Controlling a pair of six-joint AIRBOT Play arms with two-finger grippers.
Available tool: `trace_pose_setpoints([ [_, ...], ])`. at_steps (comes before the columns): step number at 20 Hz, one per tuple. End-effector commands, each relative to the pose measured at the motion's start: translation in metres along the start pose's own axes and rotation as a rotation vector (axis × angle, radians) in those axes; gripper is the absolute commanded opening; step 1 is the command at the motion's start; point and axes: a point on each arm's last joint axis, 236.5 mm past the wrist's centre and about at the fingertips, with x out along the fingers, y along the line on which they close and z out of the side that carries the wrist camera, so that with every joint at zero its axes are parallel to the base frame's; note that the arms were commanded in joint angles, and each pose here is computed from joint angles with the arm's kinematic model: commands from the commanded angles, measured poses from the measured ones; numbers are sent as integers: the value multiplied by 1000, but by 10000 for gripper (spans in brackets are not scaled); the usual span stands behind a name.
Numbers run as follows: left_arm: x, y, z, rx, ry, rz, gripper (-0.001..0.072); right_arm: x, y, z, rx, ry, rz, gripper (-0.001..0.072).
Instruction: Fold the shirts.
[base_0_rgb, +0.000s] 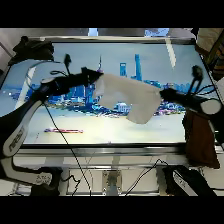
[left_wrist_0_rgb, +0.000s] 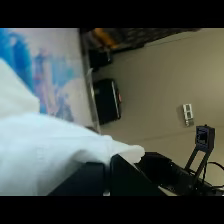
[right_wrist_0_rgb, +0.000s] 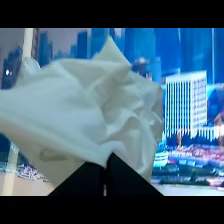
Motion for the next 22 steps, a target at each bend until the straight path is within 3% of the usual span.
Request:
trace_pose_setpoints([
  [1, -57, -74, 83, 233, -293, 19, 12, -69, -14, 71, -106, -153, -99, 28],
  [5, -93, -200, 120, 611, -441, 80, 11, -131, 40, 148, -238, -365, -30, 27],
  [8, -105, -258, 111, 706, -391, 131, 11, -149, 109, 114, -282, -211, 217, 27],
  [11, -125, -188, 91, 634, -204, 499, 12, -166, 187, 18, -325, 149, 573, 28],
  [14, -192, -91, 78, 547, -44, 968, 12, -170, 220, -46, -322, 394, 667, 28],
  [16, -236, -57, 87, 548, -40, 1198, 12, -141, 226, -76, -369, 441, 640, 28],
  [17, -247, -52, 95, 554, -67, 1250, 12, -111, 217, -73, -386, 399, 542, 28],
  [20, -244, -55, 101, 570, -96, 1239, 13, -42, 176, -27, -442, 215, 283, 28],
  [22, -242, -59, 107, 589, -124, 1224, 12, -24, 165, -5, -409, 149, 241, 28],
])
